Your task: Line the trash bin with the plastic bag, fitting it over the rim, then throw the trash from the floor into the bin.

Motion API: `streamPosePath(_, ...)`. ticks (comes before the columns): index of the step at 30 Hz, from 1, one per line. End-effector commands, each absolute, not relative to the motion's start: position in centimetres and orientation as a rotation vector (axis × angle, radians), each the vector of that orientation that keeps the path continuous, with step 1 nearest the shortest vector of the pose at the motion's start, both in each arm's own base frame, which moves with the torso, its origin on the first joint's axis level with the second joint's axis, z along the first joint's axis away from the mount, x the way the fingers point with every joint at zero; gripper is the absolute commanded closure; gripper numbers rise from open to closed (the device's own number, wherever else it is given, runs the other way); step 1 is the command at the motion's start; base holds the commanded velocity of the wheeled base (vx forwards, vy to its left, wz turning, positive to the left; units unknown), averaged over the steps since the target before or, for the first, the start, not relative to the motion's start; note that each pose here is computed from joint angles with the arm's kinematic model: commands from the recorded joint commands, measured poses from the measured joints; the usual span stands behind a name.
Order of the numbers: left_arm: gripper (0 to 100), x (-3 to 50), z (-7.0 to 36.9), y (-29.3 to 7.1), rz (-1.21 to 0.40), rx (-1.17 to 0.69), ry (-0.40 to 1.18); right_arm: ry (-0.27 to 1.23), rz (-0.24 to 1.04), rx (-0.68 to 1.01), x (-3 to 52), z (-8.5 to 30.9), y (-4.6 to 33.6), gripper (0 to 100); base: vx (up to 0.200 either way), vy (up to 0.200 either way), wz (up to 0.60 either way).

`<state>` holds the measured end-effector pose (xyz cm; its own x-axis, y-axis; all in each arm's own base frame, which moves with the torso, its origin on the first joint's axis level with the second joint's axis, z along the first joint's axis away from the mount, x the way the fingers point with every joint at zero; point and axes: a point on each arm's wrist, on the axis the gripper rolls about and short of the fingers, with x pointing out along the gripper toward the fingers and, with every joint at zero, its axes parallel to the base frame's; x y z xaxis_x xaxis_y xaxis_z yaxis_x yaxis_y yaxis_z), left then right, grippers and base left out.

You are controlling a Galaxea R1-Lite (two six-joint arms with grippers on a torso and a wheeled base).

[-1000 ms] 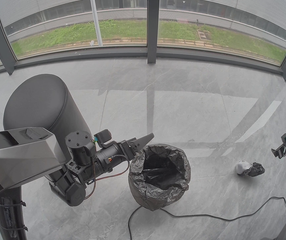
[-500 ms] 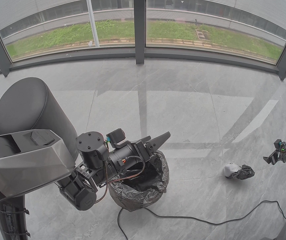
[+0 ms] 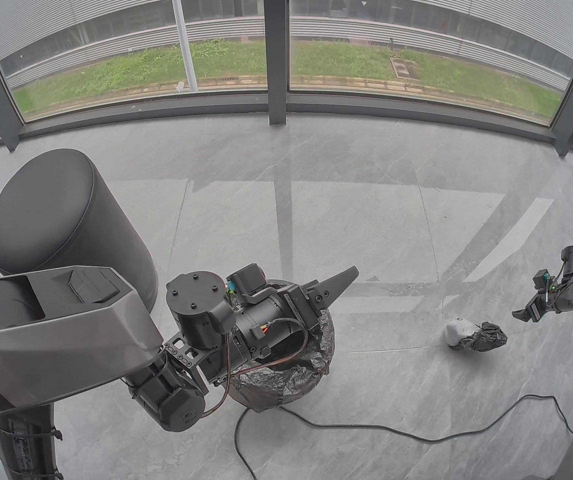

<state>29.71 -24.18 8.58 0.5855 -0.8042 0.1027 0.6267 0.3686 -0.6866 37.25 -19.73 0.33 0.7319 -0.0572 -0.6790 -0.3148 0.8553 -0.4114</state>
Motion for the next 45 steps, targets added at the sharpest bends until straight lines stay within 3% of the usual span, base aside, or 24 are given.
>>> streamPosePath(1,0,29.8,8.5,-24.5,-0.933,-0.745,0.26,0.74,0.188,-0.599,39.4,-1.9,-20.5,0,-0.2,0.0,0.0)
streamPosePath(5,0,30.1,8.4,-24.7,-0.937,-0.73,0.242,0.691,0.256,-0.66,41.6,-2.5,-20.3,0,0.0,0.0,0.0)
streamPosePath(11,0,30.1,7.7,-25.1,-0.939,-0.717,0.253,0.599,0.462,-0.683,46.5,-3.0,-17.6,0,0.0,0.0,0.0)
streamPosePath(19,0,30.1,7.0,-25.4,-0.938,-0.713,0.273,0.629,0.544,-0.68,48.9,-6.1,-15.5,0,0.0,0.0,0.0)
streamPosePath(28,0,30.8,6.5,-24.8,-0.914,-0.713,0.274,0.609,0.542,-0.697,50.3,-8.1,-15.3,0,0.0,0.0,0.0)
streamPosePath(33,0,31.3,6.8,-24.2,-0.897,-0.716,0.259,0.719,0.588,-0.634,48.8,-14.2,-15.2,0,0.0,0.0,0.0)
streamPosePath(39,0,31.6,6.6,-23.8,-0.881,-0.716,0.259,0.807,0.641,-0.579,47.9,-15.1,-14.7,0,0.0,0.0,0.0)
streamPosePath(42,0,31.7,6.4,-23.8,-0.878,-0.715,0.263,0.847,0.605,-0.604,47.1,-19.9,-14.5,0,0.0,0.0,0.0)
streamPosePath(45,0,31.7,6.3,-23.6,-0.874,-0.715,0.265,0.788,0.523,-0.656,48.0,-19.3,-14.8,0,0.0,0.0,0.0)
